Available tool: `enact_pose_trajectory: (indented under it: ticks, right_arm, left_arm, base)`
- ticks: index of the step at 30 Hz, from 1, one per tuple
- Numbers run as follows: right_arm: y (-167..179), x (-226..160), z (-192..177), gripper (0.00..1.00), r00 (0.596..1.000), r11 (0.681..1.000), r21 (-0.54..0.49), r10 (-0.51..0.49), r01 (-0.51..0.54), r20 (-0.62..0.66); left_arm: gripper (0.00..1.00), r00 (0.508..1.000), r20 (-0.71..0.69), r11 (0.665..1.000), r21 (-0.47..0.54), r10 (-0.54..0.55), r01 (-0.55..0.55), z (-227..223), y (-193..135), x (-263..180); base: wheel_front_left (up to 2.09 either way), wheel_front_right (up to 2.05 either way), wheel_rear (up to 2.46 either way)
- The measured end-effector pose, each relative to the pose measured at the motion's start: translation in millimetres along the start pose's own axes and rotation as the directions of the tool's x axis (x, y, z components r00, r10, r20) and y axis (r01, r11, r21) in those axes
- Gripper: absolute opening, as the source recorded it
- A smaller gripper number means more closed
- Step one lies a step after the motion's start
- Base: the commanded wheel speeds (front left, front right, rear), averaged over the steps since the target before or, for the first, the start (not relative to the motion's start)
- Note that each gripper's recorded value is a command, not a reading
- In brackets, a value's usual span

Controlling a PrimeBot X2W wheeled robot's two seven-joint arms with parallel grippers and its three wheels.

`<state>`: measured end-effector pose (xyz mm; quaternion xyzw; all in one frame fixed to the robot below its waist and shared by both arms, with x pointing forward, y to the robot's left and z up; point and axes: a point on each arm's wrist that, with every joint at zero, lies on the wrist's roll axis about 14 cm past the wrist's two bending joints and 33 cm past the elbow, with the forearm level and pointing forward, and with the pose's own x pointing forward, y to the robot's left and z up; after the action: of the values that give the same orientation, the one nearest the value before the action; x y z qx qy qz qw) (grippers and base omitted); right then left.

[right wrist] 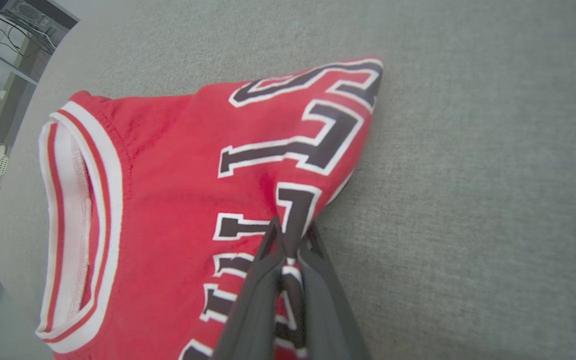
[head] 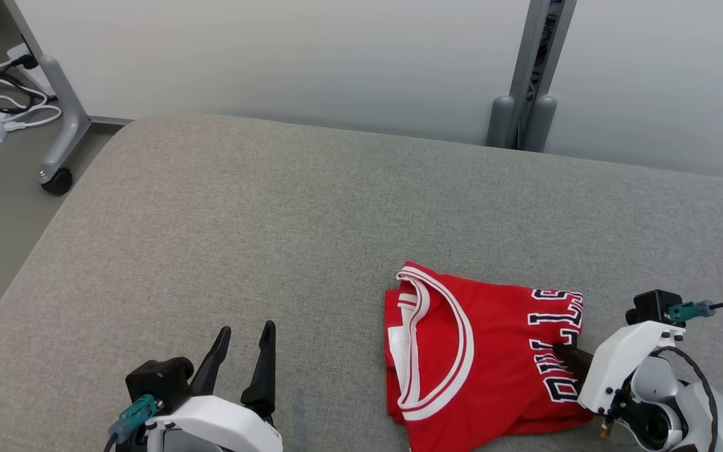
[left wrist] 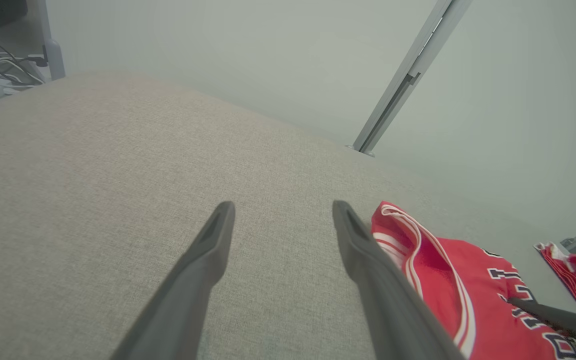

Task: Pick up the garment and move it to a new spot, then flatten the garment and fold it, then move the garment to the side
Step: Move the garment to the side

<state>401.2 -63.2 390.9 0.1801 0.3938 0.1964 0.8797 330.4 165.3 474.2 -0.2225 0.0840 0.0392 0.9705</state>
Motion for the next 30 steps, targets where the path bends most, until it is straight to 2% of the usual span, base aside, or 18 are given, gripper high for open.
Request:
enact_pose_trajectory:
  ticks: [7,17,30]
  right_arm:
    - [-1.0,-13.5,26.7,0.00,0.996,0.996,-0.087,0.003,0.004,0.084]
    - [-57.0,-67.1,74.6,0.00,0.971,0.967,-0.191,-0.130,0.169,0.202]
    - [-119.0,-148.5,105.9,0.00,0.892,0.919,-0.142,-0.305,0.368,0.334]
  left_arm:
    - [1.00,1.000,-0.001,1.000,0.003,-0.019,0.019,-0.8,-5.9,-1.2]
    - [1.00,0.993,-0.019,0.993,-0.003,-0.116,0.116,-6.8,-38.9,6.8]
    - [1.00,0.953,-0.076,0.956,0.002,-0.293,0.294,-23.1,-103.3,34.4]
  base:
    - [0.00,0.00,0.00]
    - [0.00,0.00,0.00]
    - [0.00,0.00,0.00]
